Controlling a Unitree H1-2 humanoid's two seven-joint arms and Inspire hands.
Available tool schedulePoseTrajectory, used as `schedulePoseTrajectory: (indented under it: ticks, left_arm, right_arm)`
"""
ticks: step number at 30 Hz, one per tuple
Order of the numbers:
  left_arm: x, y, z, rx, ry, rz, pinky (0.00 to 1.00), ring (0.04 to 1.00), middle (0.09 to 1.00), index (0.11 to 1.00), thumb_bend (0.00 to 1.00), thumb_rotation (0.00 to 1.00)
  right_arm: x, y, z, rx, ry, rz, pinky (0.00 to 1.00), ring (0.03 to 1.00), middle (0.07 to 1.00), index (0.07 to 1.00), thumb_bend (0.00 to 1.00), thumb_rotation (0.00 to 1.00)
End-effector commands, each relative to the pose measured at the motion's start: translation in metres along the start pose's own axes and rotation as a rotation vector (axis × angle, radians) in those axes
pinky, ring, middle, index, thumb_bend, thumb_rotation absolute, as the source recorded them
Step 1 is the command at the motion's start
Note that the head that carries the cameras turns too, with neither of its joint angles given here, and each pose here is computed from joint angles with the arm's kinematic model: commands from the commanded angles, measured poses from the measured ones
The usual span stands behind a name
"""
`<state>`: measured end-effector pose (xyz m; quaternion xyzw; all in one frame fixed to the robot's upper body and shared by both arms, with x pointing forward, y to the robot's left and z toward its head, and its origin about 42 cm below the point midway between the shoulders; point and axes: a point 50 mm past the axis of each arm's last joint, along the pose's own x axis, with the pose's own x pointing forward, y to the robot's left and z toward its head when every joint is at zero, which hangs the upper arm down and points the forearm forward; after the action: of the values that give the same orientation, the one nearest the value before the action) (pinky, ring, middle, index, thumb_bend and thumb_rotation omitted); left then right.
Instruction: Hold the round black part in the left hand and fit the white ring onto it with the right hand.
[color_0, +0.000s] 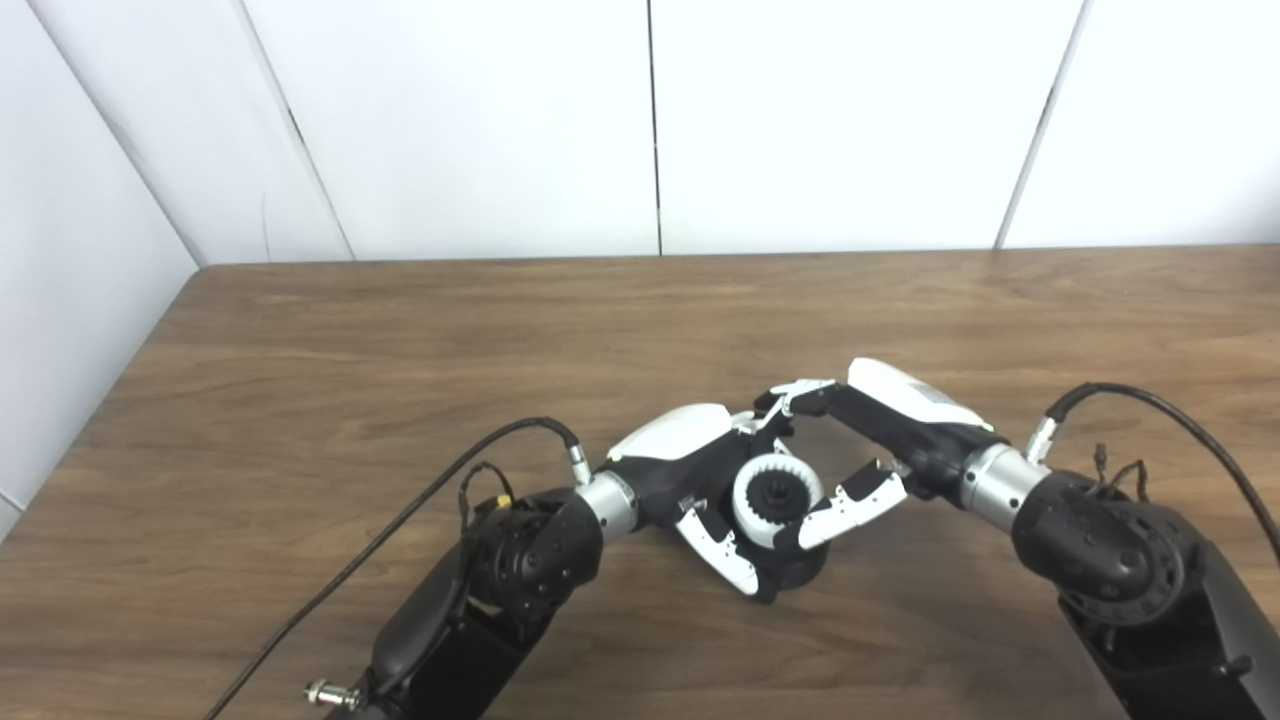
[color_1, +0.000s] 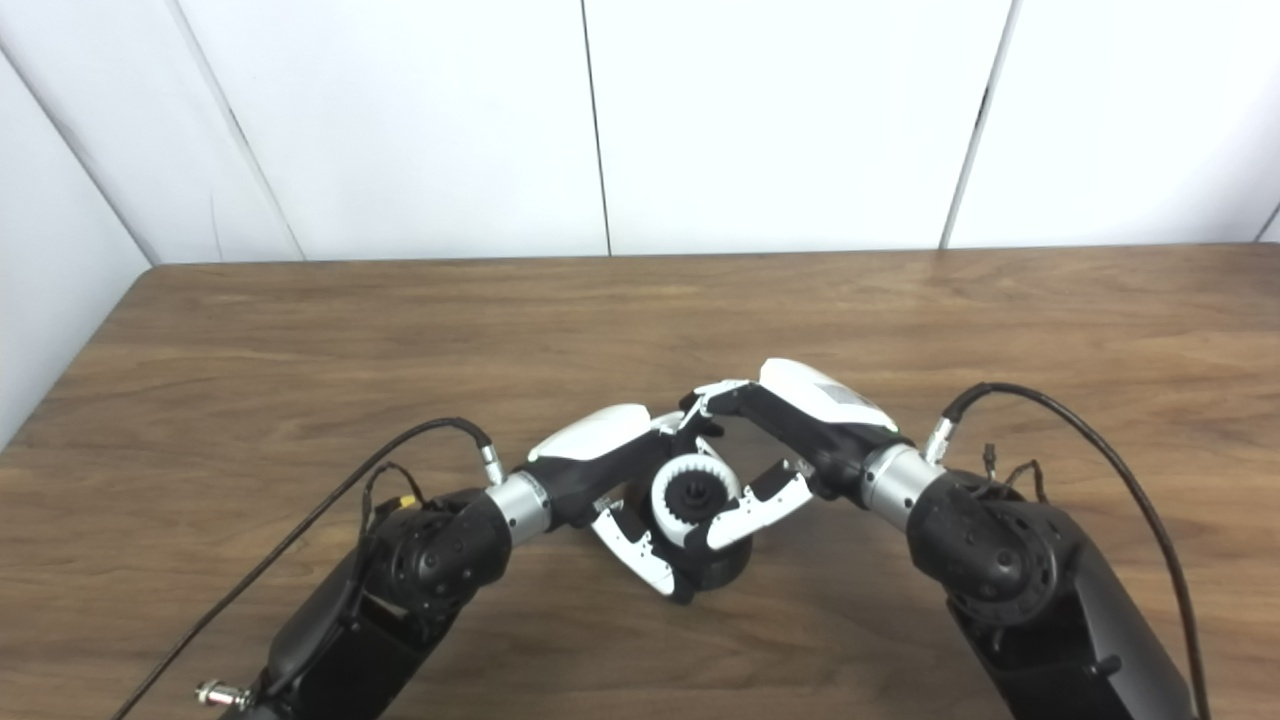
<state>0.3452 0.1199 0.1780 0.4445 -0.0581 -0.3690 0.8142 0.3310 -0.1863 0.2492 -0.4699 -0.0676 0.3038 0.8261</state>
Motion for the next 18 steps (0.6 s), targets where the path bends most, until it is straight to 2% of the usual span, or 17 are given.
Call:
schedulePoseTrajectory:
  ticks: [1,8,18]
  left_arm:
    - [-0.0003,0.0144,-0.0017,0.034,0.013,0.016,0.95,1.0,0.955,0.717,0.96,0.22]
    - [-0.0004,0.0163,-0.0021,0.037,0.018,0.015,0.95,1.0,0.958,0.74,0.97,0.23]
    - [-0.0085,0.0192,-0.0075,0.033,0.022,0.031,0.92,1.0,0.954,0.831,1.0,0.26]
  right_arm:
    - [-0.0019,-0.0117,0.0047,-0.009,-0.021,-0.039,0.86,0.937,0.884,0.76,0.95,0.35]
    - [-0.0035,-0.0131,0.0002,0.0,-0.021,-0.053,0.85,0.939,0.889,0.752,0.94,0.36]
    - [-0.0085,-0.0183,-0.0036,0.03,-0.006,-0.091,0.84,0.926,0.886,0.738,0.94,0.37]
